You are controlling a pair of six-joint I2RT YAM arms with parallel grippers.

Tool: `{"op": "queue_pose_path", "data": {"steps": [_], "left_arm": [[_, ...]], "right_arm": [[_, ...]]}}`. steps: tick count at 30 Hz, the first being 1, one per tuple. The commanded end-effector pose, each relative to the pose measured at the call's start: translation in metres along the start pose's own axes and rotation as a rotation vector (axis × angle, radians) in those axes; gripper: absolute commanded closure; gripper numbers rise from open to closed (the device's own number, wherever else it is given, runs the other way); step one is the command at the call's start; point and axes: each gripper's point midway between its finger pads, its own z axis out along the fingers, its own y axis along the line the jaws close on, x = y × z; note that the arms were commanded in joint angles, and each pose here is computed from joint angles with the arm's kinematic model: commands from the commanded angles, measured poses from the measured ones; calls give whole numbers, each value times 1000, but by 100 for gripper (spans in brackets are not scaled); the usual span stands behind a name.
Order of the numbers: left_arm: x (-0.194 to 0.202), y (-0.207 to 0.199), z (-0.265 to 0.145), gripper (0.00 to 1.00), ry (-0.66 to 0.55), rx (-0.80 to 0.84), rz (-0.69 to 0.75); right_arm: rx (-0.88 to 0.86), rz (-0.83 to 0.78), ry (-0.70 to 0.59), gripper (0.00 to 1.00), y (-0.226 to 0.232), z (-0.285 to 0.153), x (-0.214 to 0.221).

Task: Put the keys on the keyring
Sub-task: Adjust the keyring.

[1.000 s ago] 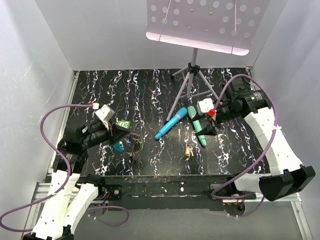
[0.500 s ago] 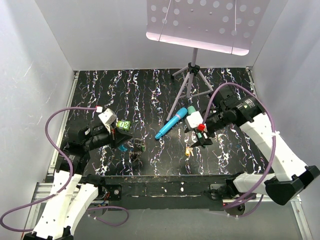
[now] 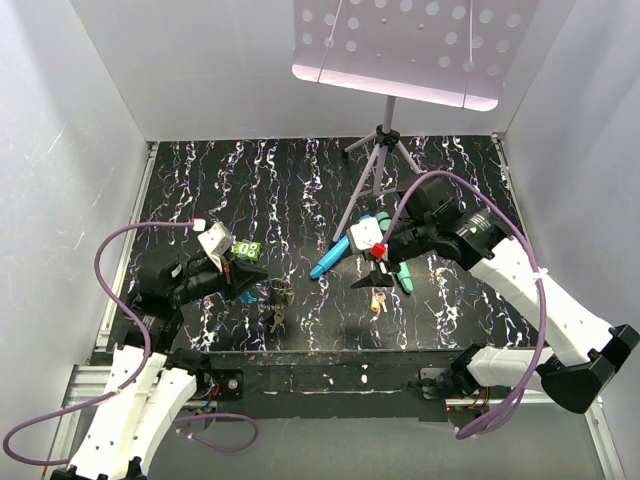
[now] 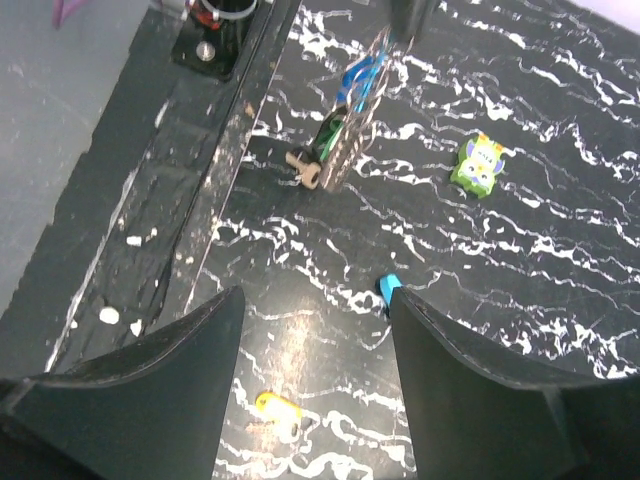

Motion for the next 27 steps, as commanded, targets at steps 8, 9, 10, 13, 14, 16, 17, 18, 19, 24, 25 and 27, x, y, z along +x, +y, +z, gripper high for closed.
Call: {"op": "queue_pose_path", "data": {"steps": [8,9,10,13,14,16,17,18,19,24,25,27], "left_arm": [[-8,-13,3,100,-79,99,96],[-7,-15,4,100,-80,117,101],[-6,-16,4,100,-81,125,102],[-5,-18,5,100,-78,140,107],[-6,-19,5,100,-80,145,111],[-5,-20,5,100,-79,152,110],[-5,-20,5,100,-79,155,108],[-5,-20,5,100,-76,158,106],[-4,-20,6,100,-74,158,105],[-3,-19,5,100,-78,148,107],[-3,-19,5,100,-82,147,107],[-4,-19,4,100,-89,138,105]], "right_arm": [[-82,70,-245,38,-32,49,-48],[-91,74,-256,39,-34,53,-50],[-100,85,-264,40,-38,58,-51],[-114,121,-277,44,-48,72,-49],[-114,128,-286,45,-51,75,-50],[-119,145,-302,47,-57,83,-51],[-120,154,-313,48,-59,85,-53],[-129,159,-323,49,-60,89,-55],[-140,166,-329,50,-60,93,-55],[-173,231,-353,55,-62,106,-60],[-178,241,-352,55,-61,108,-60],[-202,260,-354,57,-58,112,-61]]}}
